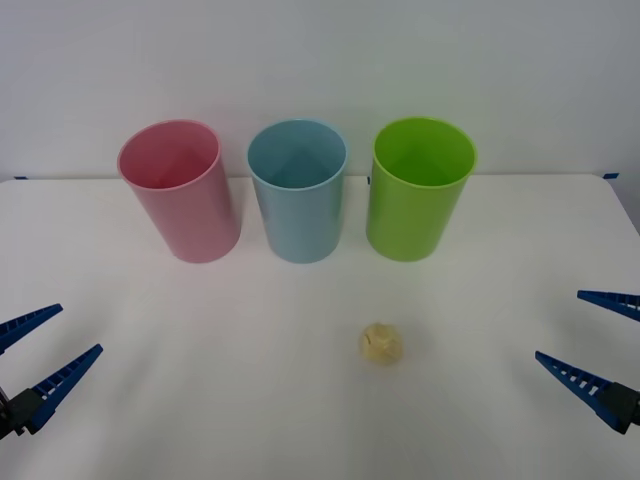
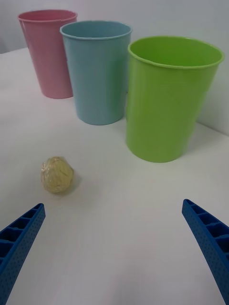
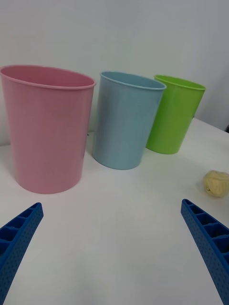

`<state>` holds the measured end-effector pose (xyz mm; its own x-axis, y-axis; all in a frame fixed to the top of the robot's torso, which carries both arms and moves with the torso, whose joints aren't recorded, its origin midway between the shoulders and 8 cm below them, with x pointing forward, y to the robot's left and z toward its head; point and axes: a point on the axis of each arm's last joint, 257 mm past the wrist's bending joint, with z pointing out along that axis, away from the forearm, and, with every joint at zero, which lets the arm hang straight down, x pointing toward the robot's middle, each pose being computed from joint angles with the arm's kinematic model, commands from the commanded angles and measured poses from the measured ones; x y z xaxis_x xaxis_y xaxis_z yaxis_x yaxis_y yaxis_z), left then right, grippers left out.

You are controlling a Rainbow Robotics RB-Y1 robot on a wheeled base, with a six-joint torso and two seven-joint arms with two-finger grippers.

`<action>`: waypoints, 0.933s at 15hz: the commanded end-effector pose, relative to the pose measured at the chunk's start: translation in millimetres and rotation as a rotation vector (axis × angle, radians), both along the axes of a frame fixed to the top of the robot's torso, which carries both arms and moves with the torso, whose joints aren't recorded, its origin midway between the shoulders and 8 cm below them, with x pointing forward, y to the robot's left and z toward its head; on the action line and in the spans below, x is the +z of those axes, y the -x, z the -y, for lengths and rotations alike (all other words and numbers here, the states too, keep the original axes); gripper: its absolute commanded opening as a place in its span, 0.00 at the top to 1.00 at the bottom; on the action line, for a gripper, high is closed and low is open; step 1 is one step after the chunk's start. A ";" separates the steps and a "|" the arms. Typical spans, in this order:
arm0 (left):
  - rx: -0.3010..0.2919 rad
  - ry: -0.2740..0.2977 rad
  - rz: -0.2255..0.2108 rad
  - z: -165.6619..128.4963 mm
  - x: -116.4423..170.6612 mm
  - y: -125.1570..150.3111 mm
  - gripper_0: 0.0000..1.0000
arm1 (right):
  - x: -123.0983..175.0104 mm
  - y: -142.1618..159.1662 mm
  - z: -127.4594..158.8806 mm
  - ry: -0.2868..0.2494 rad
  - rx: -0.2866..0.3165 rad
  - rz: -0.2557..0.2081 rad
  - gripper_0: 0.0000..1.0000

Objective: Put cans in the blue bin and PET bottles in the pink bin and trash in the green bin.

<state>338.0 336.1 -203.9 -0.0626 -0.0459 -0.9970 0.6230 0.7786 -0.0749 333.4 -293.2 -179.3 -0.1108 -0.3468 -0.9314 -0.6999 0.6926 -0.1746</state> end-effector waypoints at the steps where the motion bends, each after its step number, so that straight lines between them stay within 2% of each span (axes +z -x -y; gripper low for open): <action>1: 0.000 0.000 0.000 0.0 -0.1 0.0 0.00 | 10.7 -2.9 -24.4 0.108 0.016 -0.008 0.00; 4: 0.000 0.000 0.000 0.0 -0.1 0.0 0.00 | 17.2 -11.8 -48.6 0.227 0.023 0.006 0.00; 8: 0.000 0.000 0.000 0.0 -0.1 0.0 0.00 | 14.3 -28.0 -71.3 0.344 0.040 0.036 0.00; 14: 0.000 0.000 0.000 0.0 -0.1 0.0 0.00 | -0.7 -32.0 -98.0 0.554 0.116 0.043 0.00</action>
<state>338.0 336.2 -203.9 -0.0627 -0.0459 -0.9970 0.6229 0.7787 -0.0750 366.0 -197.3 -178.4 -0.0116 -0.7793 -0.6265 -0.7458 0.4241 -0.5137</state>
